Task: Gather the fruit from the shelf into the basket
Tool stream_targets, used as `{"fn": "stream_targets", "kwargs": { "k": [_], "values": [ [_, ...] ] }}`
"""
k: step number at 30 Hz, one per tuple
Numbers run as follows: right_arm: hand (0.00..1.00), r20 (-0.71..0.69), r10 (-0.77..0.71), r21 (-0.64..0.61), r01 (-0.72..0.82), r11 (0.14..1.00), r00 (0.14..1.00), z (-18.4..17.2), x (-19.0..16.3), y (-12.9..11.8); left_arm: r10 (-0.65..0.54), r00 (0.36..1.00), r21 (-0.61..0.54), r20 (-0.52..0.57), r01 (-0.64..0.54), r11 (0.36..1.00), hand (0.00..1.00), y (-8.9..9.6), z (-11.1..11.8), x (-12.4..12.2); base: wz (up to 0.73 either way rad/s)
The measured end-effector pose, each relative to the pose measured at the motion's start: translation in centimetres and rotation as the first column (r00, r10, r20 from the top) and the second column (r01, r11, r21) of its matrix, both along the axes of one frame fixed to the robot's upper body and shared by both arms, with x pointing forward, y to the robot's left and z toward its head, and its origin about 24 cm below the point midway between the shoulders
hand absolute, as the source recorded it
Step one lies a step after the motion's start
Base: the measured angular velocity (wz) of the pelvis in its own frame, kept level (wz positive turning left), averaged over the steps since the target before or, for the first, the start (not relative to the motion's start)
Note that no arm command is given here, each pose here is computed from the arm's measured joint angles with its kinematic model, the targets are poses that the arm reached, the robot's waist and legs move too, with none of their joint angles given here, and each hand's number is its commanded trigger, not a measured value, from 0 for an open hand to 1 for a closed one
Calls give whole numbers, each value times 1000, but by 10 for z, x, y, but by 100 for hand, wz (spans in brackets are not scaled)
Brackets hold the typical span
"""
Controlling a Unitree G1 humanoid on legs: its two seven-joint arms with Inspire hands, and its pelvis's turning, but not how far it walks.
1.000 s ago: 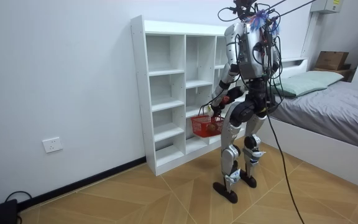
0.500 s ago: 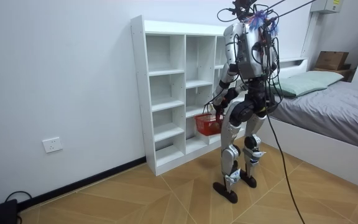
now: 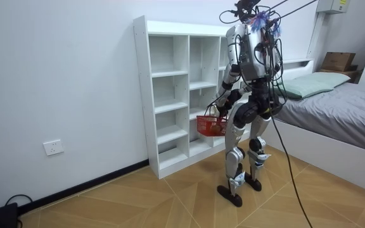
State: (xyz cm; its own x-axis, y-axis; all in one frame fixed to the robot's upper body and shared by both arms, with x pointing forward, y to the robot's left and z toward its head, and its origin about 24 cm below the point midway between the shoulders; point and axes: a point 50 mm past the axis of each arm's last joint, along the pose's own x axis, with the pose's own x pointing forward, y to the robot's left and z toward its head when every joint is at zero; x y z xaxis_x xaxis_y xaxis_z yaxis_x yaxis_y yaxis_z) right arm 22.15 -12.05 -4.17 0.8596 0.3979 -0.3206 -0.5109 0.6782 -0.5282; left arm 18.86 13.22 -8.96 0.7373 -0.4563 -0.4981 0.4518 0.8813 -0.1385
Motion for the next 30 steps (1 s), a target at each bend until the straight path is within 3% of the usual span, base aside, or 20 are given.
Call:
{"fn": "stream_targets", "kwargs": {
  "k": [3, 4, 5, 6, 7, 30],
  "values": [
    [100, 0, 0, 0, 0, 1000, 1000, 0, 0, 0, -4, 1000, 0, -2, 4, 1000, 100, 0, 0, 0, 0],
    [93, 0, 1, 0, -1, 1000, 1000, 0, 0, 0, -5, 1000, 0, -2, 5, 1000, 100, 0, 0, 0, 0],
    [53, 0, 1, 0, -1, 1000, 1000, 0, 0, 0, -5, 1000, 0, -3, 5, 1000, 100, 0, 0, -1, 0],
    [39, -1, 1, -1, -1, 1000, 1000, 0, 0, 0, -6, 1000, 1, -3, 6, 1000, 100, 0, 0, -1, 0],
    [0, -1, 1, -1, -1, 1000, 1000, 0, 0, 0, -7, 1000, 1, -3, 7, 1000, 100, 0, 0, -1, 0],
    [0, 7, 63, 0, -63, 998, 998, 0, -5, 7, -43, 999, 41, 25, 42, 998, 100, -1, 4, 3, 1]
  ]
}}
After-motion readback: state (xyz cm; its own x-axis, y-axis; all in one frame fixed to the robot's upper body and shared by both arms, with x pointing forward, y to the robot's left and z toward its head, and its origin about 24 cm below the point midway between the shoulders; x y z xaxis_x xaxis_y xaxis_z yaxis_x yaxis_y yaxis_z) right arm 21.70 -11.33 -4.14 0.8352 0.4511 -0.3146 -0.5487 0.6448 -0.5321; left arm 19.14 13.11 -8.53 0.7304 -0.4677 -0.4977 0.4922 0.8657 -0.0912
